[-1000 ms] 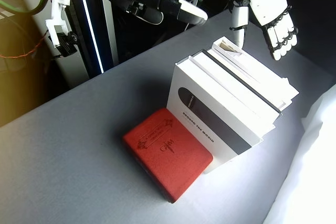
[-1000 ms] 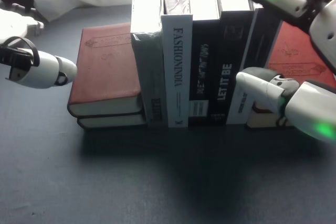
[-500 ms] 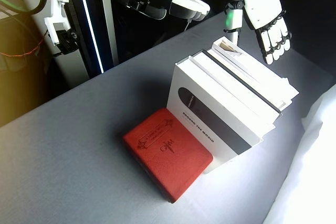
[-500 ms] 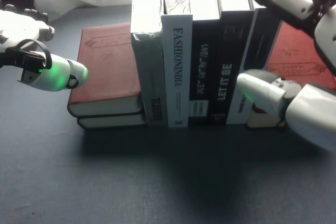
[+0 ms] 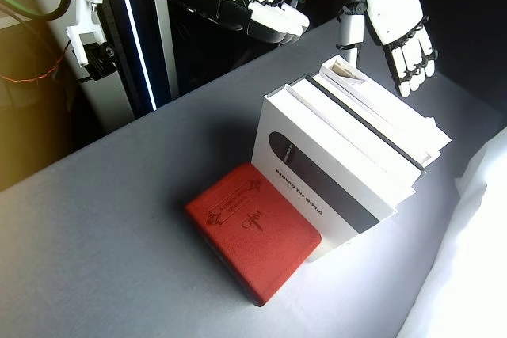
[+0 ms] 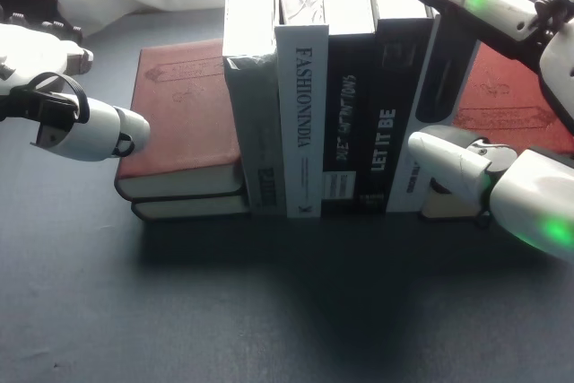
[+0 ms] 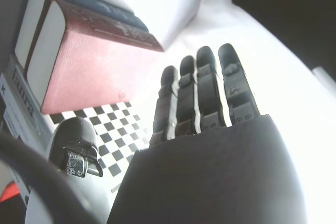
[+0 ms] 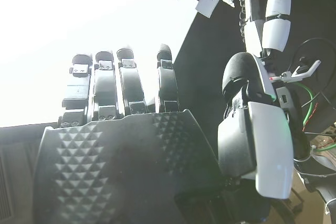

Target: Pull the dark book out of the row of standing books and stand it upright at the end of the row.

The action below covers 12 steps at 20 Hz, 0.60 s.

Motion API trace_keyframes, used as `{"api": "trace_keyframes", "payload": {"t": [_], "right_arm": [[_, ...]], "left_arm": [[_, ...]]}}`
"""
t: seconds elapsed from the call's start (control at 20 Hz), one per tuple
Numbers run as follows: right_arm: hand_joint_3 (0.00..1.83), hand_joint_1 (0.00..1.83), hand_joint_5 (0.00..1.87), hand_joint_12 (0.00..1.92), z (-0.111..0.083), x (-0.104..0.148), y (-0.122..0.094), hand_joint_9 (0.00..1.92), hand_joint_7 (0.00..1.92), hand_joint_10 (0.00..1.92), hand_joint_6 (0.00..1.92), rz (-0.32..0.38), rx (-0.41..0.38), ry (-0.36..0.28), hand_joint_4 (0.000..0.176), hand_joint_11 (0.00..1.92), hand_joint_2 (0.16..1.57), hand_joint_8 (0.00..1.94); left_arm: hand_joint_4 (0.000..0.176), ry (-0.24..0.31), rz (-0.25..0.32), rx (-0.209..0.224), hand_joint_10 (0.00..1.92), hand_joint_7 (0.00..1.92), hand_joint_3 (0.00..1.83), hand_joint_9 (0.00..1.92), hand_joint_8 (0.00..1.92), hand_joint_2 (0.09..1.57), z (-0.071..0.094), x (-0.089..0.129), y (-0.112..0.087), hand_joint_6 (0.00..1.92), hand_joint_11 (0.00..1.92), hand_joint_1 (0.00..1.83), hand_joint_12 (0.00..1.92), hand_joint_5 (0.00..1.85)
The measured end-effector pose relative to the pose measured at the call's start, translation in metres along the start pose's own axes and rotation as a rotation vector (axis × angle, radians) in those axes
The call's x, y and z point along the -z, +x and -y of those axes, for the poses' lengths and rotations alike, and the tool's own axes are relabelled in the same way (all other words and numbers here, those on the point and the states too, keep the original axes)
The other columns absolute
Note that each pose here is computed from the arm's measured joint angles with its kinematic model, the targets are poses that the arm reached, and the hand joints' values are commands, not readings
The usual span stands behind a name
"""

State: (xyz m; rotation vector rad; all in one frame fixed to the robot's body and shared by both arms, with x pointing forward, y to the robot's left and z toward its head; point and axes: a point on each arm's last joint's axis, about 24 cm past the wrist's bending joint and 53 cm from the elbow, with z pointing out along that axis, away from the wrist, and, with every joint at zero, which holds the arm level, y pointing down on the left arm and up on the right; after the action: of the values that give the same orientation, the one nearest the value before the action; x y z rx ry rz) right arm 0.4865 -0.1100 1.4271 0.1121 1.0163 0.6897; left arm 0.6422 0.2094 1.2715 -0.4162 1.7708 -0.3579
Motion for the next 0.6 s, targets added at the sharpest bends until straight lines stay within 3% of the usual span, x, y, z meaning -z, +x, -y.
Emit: {"api": "trace_keyframes", "payload": {"t": [0.35,0.5,0.6], "right_arm": [[0.00,0.00,0.08,0.00,-0.002,0.000,0.000,0.03,0.06,0.00,0.00,-0.001,-0.001,-0.006,0.000,0.00,1.18,0.00],[0.00,0.00,0.10,0.01,-0.005,0.000,0.000,0.05,0.08,0.01,0.01,-0.003,-0.010,-0.017,0.000,0.02,1.18,0.01],[0.00,0.00,0.08,0.00,-0.007,-0.001,0.000,0.04,0.06,0.00,0.00,-0.003,-0.026,-0.022,0.000,0.00,1.18,0.00]], "left_arm": [[0.000,0.011,-0.012,0.046,0.00,0.14,0.00,0.10,0.00,1.22,0.002,0.000,0.004,0.01,0.00,0.00,0.20,0.15],[0.000,0.019,-0.024,0.046,0.00,0.11,0.00,0.07,0.00,1.22,0.005,-0.001,0.008,0.00,0.00,0.00,0.14,0.12],[0.000,0.026,-0.027,0.045,0.00,0.16,0.00,0.12,0.01,1.21,0.009,-0.001,0.010,0.01,0.00,0.00,0.25,0.18]]}}
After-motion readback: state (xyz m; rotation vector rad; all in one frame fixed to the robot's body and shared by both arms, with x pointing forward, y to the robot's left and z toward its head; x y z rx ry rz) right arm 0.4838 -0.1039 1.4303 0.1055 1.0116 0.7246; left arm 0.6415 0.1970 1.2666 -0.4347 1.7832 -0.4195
